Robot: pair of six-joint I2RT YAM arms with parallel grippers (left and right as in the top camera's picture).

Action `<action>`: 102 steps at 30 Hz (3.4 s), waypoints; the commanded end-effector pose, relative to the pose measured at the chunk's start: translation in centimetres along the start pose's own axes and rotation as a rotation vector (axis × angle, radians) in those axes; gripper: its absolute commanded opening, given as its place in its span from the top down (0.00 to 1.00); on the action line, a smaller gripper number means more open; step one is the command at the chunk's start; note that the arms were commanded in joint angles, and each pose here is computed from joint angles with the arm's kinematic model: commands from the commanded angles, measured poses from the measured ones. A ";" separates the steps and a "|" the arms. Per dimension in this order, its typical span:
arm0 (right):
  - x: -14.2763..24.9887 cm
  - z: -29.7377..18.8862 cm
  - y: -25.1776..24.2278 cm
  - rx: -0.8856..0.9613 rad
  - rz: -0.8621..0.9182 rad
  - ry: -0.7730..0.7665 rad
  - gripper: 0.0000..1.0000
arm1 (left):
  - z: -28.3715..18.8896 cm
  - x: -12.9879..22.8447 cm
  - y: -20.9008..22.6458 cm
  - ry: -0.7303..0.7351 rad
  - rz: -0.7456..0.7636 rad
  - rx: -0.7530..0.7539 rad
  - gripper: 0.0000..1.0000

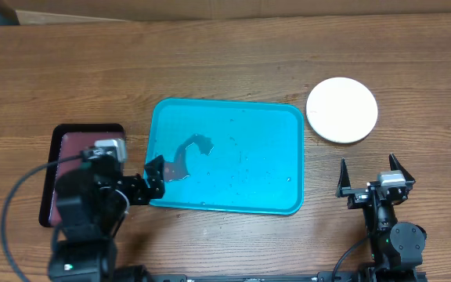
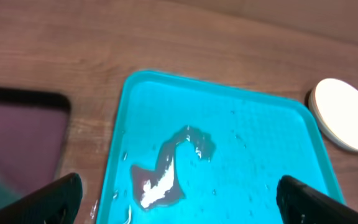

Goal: Clean dirty plates on tray and stack at the side

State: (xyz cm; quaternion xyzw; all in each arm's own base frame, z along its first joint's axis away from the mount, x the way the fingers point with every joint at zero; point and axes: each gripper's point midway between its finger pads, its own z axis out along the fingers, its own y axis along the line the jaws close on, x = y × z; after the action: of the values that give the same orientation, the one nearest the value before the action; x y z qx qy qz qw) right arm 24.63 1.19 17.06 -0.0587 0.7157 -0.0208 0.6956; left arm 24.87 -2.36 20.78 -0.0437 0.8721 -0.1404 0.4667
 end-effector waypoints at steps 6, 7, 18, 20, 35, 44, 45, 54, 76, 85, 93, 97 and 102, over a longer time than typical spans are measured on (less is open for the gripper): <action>0.1 0.0 -0.2 0.007 -0.002 -0.007 0.00 | 3.1 3.1 0.5 -0.176 0.114 0.026 0.00; 0.1 0.0 -0.2 0.007 -0.002 -0.007 0.00 | 3.3 3.2 0.7 -0.210 0.122 0.021 0.00; 0.1 0.0 -0.2 0.007 -0.002 -0.007 0.00 | 3.8 4.5 2.5 -0.429 0.149 -0.026 0.00; 0.1 0.0 -0.2 0.007 -0.002 -0.007 0.00 | 3.7 4.5 2.9 -0.443 0.145 -0.050 0.00; 0.1 0.0 -0.2 0.007 -0.002 -0.007 0.00 | 2.1 3.9 3.5 -0.510 0.139 -0.103 0.00; 0.1 0.0 -0.2 0.007 -0.002 -0.007 0.00 | 2.2 4.1 3.0 -0.501 0.231 -0.104 0.00; 0.1 0.0 -0.2 0.007 -0.002 -0.007 0.00 | 2.2 4.0 3.0 -0.501 0.230 -0.106 0.00; 0.1 0.0 -0.2 0.007 -0.002 -0.007 0.00 | 2.2 4.0 3.0 -0.502 0.247 -0.109 0.00; 0.1 0.0 -0.2 0.007 -0.002 -0.007 0.00 | 2.2 4.0 3.0 -0.503 0.248 -0.107 0.00; 0.1 0.0 -0.2 0.007 -0.002 -0.007 0.00 | 2.2 4.0 3.0 -0.503 0.248 -0.107 0.00; 0.1 0.0 -0.2 0.007 -0.002 -0.007 0.00 | 2.2 4.0 3.0 -0.503 0.248 -0.107 0.00; 0.1 0.0 -0.2 0.007 -0.002 -0.007 0.00 | 2.2 4.0 3.0 -0.503 0.248 -0.107 0.00; 0.1 0.0 -0.2 0.007 -0.002 -0.007 0.00 | 2.2 4.0 3.0 -0.503 0.248 -0.107 0.00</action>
State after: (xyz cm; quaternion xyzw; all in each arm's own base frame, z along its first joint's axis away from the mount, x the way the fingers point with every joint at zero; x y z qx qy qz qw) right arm 24.63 1.18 17.06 -0.0596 0.7156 -0.0216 0.6956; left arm 24.64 -0.76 15.54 -0.0042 0.7359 -0.0300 0.6764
